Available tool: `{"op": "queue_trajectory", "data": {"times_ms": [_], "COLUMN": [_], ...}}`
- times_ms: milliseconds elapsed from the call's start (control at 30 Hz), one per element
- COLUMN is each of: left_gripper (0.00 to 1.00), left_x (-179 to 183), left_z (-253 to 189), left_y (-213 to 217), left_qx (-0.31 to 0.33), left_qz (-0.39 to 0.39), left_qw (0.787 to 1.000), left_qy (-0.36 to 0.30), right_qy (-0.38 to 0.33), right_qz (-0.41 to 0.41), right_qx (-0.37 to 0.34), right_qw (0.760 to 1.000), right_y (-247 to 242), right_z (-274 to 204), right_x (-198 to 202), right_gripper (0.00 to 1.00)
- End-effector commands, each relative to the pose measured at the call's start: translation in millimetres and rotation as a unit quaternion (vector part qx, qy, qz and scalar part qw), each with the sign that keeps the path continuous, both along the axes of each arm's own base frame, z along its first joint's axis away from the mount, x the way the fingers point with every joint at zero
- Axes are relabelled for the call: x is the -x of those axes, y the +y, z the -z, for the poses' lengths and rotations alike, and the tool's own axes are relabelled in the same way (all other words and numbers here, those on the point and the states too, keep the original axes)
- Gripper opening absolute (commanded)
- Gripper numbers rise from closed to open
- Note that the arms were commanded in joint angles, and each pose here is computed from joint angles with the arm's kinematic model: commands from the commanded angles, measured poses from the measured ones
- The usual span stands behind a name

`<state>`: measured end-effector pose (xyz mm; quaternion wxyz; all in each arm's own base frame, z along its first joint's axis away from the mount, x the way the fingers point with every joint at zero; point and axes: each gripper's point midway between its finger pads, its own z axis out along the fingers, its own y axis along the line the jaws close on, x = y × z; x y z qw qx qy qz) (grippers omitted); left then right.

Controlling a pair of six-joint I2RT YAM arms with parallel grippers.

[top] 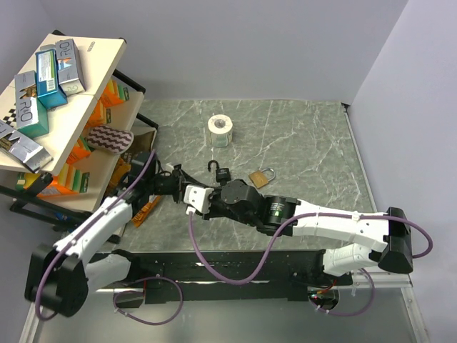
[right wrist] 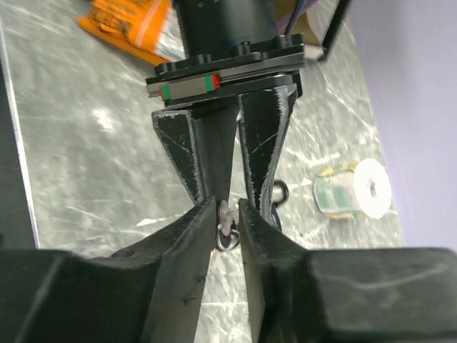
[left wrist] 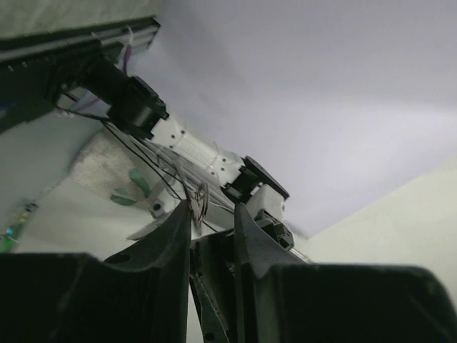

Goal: Unlock with the key

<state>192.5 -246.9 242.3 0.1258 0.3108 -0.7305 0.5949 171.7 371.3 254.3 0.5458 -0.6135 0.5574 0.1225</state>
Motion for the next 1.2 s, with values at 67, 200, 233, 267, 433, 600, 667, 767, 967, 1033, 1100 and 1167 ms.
{"op": "queue_trajectory", "data": {"times_ms": [67, 200, 233, 267, 433, 600, 667, 767, 967, 1033, 1100, 1167], "left_gripper": [0.01, 0.01, 0.01, 0.01, 0.01, 0.01, 0.06, 0.29, 0.86, 0.95, 0.98, 0.99], "left_x": [-83.1, -97.2, -99.7, -101.9, -105.3, -104.8, -105.2, -107.0, -101.6, -98.7, -95.7, -94.4], "left_z": [16.4, 18.6, 17.6, 20.5, 28.7, 29.0, 22.7, 13.6, 7.4, 7.1, 8.5, 8.4], "left_y": [15.3, 15.6, 15.3, 15.8, 19.4, 30.6, 36.3, 47.4, 58.3, 61.1, 63.9, 65.1], "left_qx": [-0.122, -0.148, -0.149, -0.158, -0.192, -0.246, -0.267, -0.304, -0.332, -0.336, -0.34, -0.342], "left_qz": [-0.103, -0.102, -0.102, -0.098, -0.077, -0.057, -0.051, -0.052, -0.052, -0.056, -0.059, -0.063], "left_qw": [0.979, 0.972, 0.971, 0.967, 0.954, 0.924, 0.905, 0.877, 0.849, 0.846, 0.846, 0.845], "left_qy": [-0.123, -0.15, -0.159, -0.172, -0.219, -0.285, -0.328, -0.369, -0.409, -0.409, -0.406, -0.406], "right_qy": [0.044, 0.066, 0.072, 0.087, 0.166, 0.25, 0.292, 0.343, 0.386, 0.405, 0.418, 0.427], "right_qz": [0.019, 0.038, 0.047, 0.064, 0.143, 0.26, 0.285, 0.315, 0.344, 0.374, 0.405, 0.423], "right_qx": [-0.06, -0.07, -0.074, -0.084, -0.115, -0.161, -0.139, -0.104, -0.093, -0.072, -0.065, -0.074], "right_qw": [0.997, 0.995, 0.994, 0.991, 0.969, 0.919, 0.902, 0.879, 0.851, 0.831, 0.811, 0.796], "right_y": [-8.0, -10.7, -12.2, -15.5, -39.2, -84.9, -91.5, -99.9, -90.2, -90.1, -88.1, -90.0], "right_z": [-15.3, -10.9, -10.3, -9.6, -0.9, 8.7, 29.6, 54.0, 80.6, 107.6, 126.3, 134.4], "right_x": [14.3, 12.3, 9.2, 3.3, -28.0, -84.1, -93.2, -116.1, -177.7, -195.3, -211.2, -223.4], "right_gripper": [0.5, 0.55, 0.56, 0.56, 0.57, 0.63, 0.64, 0.64, 0.64, 0.64, 0.62, 0.62]}}
